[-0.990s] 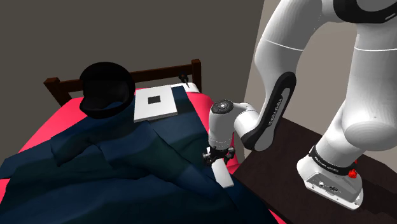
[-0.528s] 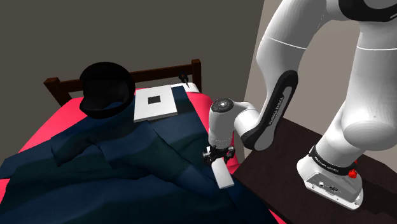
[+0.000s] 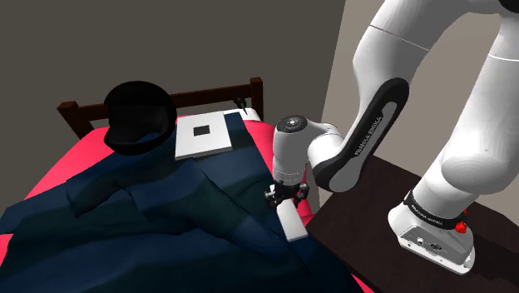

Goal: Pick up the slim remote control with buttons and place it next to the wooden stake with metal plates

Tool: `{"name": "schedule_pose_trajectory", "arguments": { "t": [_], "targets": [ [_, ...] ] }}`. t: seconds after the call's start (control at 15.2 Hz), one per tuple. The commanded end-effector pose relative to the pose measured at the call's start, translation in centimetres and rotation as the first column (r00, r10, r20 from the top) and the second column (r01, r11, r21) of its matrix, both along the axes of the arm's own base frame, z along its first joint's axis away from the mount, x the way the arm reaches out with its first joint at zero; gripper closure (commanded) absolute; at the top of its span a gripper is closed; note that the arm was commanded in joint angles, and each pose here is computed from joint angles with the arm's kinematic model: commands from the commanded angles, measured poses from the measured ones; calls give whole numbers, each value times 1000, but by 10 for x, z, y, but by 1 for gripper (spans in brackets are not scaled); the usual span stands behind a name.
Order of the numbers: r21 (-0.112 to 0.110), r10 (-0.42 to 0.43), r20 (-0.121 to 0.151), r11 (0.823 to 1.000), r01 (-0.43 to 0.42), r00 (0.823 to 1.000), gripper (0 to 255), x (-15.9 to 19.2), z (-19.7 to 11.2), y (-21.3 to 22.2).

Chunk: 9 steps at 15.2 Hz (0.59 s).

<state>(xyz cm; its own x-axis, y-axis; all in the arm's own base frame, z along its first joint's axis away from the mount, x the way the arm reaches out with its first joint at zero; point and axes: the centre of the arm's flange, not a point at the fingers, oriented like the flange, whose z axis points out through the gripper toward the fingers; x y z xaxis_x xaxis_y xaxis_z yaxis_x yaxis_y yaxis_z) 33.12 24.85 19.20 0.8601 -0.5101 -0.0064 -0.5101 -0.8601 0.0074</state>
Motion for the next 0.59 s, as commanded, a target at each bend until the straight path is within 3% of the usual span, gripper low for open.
{"name": "schedule_pose_trajectory", "arguments": {
  "t": [0.0,0.53],
  "targets": [
    [0,-2,-1,1000,2,1000,255,-1,11,0],
    [0,-2,-1,1000,2,1000,255,-1,53,0]
  ]
}}
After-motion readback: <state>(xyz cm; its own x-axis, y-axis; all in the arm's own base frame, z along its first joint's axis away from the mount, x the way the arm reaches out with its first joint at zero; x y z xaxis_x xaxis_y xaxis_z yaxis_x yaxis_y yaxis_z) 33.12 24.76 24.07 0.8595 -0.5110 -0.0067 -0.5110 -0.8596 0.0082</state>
